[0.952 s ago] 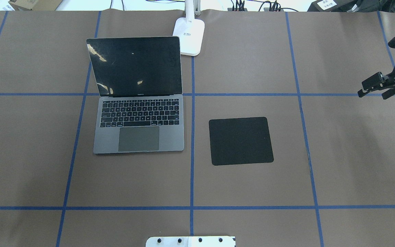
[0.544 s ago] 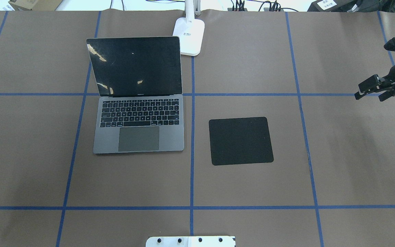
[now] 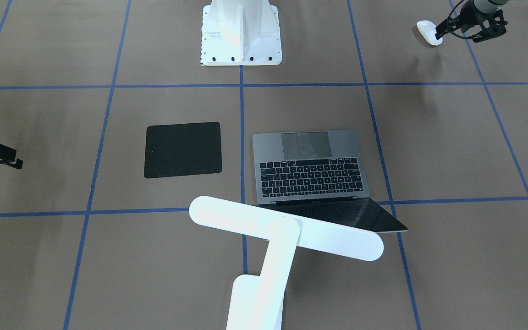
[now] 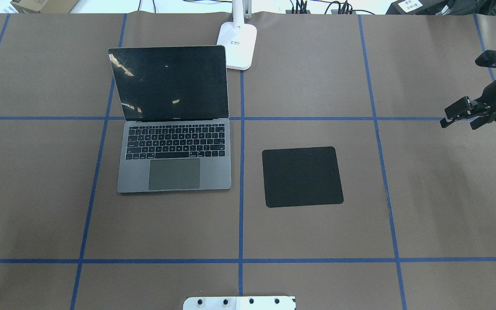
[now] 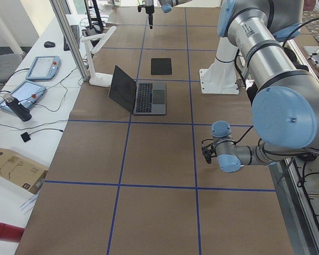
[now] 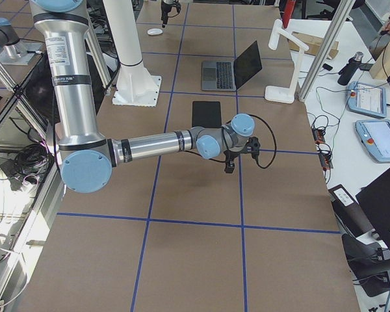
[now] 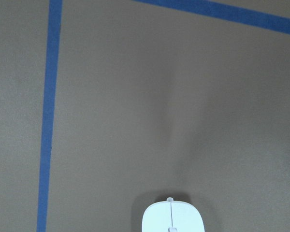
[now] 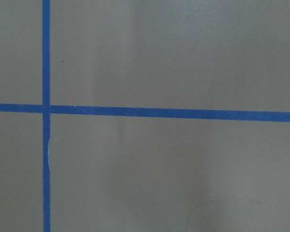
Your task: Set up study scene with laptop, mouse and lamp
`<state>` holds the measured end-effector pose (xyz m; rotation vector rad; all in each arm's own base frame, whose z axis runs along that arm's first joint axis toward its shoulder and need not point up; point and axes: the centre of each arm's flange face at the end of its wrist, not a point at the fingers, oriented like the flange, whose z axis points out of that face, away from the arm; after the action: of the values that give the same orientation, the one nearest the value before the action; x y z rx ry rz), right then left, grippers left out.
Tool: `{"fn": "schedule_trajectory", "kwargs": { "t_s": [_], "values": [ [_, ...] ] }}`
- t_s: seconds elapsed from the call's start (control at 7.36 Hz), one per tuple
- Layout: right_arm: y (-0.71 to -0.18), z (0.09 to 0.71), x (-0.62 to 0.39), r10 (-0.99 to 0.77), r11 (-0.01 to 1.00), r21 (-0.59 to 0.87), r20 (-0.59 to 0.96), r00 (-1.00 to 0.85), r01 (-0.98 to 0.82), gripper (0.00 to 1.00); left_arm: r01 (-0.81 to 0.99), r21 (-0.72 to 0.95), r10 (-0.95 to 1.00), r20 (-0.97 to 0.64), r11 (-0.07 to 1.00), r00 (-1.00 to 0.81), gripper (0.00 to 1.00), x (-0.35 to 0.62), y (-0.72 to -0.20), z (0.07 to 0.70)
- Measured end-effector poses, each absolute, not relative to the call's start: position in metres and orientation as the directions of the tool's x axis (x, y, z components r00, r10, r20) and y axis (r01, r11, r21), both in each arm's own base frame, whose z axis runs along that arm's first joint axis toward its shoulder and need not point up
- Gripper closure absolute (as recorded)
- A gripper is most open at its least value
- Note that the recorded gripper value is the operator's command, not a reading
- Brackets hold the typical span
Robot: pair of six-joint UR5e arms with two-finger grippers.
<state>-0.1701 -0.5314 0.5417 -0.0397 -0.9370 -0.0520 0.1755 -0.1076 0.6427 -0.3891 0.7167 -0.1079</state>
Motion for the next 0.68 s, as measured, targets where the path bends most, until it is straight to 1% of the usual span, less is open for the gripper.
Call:
{"fn": "schedule_trajectory", "kwargs": {
  "t_s": [0.41, 0.68],
  "values": [
    [-0.528, 0.544, -0.170, -0.029, 0.998, -0.007, 0.796, 0.604, 0.057, 0.01, -0.071, -0.395, -0.208, -0.619, 0.916, 0.757, 0.01, 0.191, -0.091, 0.644],
    [-0.527, 0.544, -0.172, -0.033, 0.998, -0.005, 0.792, 0.609, 0.060, 0.01, -0.108, -0.387, -0.177, -0.630, 0.916, 0.756, 0.01, 0.190, -0.084, 0.658]
  ]
}}
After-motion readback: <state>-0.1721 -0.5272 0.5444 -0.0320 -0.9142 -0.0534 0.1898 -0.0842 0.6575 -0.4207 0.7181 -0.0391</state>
